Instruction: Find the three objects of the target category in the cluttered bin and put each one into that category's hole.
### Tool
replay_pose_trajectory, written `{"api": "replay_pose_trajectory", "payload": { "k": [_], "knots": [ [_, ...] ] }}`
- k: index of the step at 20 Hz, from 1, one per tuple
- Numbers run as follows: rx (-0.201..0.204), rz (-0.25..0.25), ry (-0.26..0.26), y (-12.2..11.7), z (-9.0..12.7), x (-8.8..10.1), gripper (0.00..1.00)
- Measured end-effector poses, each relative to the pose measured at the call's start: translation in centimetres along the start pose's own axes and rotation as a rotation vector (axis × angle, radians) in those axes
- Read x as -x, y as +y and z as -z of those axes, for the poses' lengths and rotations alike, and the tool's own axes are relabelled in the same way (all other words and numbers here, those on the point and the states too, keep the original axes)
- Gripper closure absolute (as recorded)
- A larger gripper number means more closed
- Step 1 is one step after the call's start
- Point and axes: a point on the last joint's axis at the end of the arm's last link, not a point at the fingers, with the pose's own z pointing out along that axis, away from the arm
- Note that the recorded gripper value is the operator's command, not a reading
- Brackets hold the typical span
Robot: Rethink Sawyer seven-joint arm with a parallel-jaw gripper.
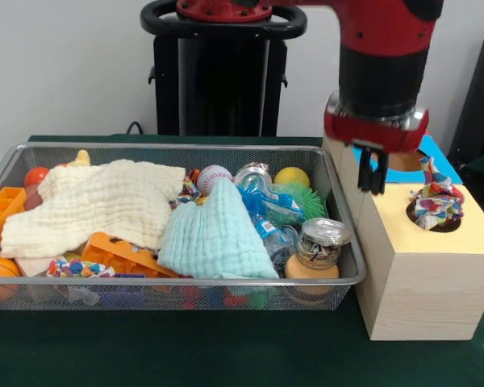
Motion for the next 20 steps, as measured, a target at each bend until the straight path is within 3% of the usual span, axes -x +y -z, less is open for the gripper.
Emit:
{"api": "replay_pose_trajectory", "payload": {
  "k": [2, 7, 10, 13, 20],
  "knots": [
    [-0.02, 0.003, 0.09, 0.2, 3.2, -1.0, 1.0],
    [-0.009, 0.005, 0.105, 0.7, 6.6, -1.3, 1.0],
    [0.026, 0.003, 0.064, 1.5, 9.2, -1.1, 1.0],
    [0.045, 0.003, 0.036, 1.9, 10.1, -1.0, 1.0],
    [0.093, 0.037, -0.097, 4.8, 9.8, -1.2, 1.0]
  ]
}}
